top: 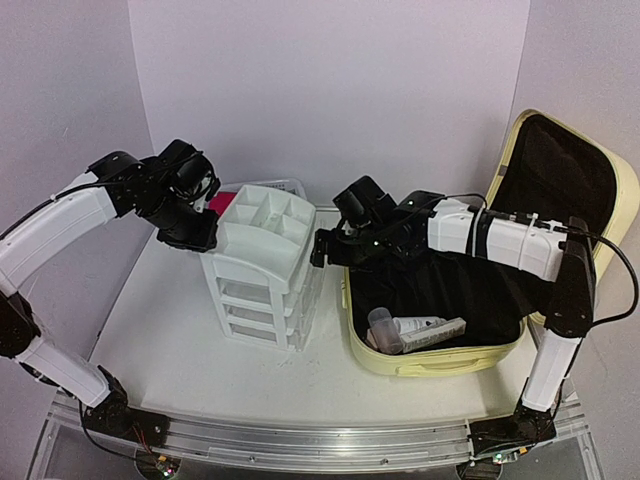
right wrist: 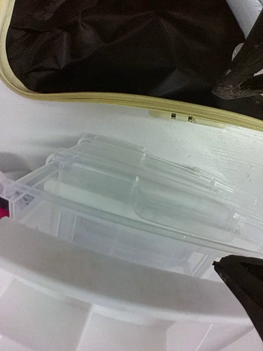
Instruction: Open, take out, and arrange the luggage
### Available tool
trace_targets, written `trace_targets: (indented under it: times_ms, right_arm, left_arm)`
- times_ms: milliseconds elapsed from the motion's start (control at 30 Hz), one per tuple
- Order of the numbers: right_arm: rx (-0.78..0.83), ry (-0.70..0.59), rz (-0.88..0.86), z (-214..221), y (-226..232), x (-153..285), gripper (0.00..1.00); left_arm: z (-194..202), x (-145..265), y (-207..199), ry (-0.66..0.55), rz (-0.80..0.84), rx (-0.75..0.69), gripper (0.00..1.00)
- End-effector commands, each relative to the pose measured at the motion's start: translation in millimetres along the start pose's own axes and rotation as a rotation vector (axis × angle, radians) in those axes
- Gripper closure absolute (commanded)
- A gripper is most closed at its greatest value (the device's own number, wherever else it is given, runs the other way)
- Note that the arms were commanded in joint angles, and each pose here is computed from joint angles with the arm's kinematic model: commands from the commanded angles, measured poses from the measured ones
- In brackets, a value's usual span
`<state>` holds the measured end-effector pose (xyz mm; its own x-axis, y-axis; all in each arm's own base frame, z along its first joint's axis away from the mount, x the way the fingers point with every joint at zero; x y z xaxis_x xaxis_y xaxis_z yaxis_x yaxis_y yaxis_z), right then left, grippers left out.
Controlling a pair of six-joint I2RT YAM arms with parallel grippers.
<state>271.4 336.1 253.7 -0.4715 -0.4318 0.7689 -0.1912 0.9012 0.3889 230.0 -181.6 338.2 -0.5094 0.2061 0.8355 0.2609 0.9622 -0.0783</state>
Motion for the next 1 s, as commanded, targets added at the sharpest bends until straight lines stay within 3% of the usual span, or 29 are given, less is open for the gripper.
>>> trace_targets:
  times_ms: [0,567,800,967]
  right_arm:
    - [0.001,-0.045,0.058,-4,0,1,0.02]
    - [0.1,0.006,0.216,14,-29,32,0.02]
    - [0.263,0.076,0.072,14,-20,65,0.02]
    - [0.332,0.02,0.095,24,-47,100,0.02]
  left_arm:
    - [4,12,9,-0.04,-0.022,0.025,0.84]
    - [25,8,25,-0.035,-0.141,0.03,0.83]
    - [25,9,25,-0.035,-0.138,0.021,0.83]
    - [24,8,26,-0.042,-0.155,0.004,0.83]
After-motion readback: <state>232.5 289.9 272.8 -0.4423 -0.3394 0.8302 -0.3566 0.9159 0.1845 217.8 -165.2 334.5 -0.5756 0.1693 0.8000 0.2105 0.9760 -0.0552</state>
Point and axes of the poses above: each gripper's point midway between its finger pads, its own x axis back along the fingers, its own y axis along the line the jaws close on, z = x × y, the point moved 10 cm from there along x, back along the fingers
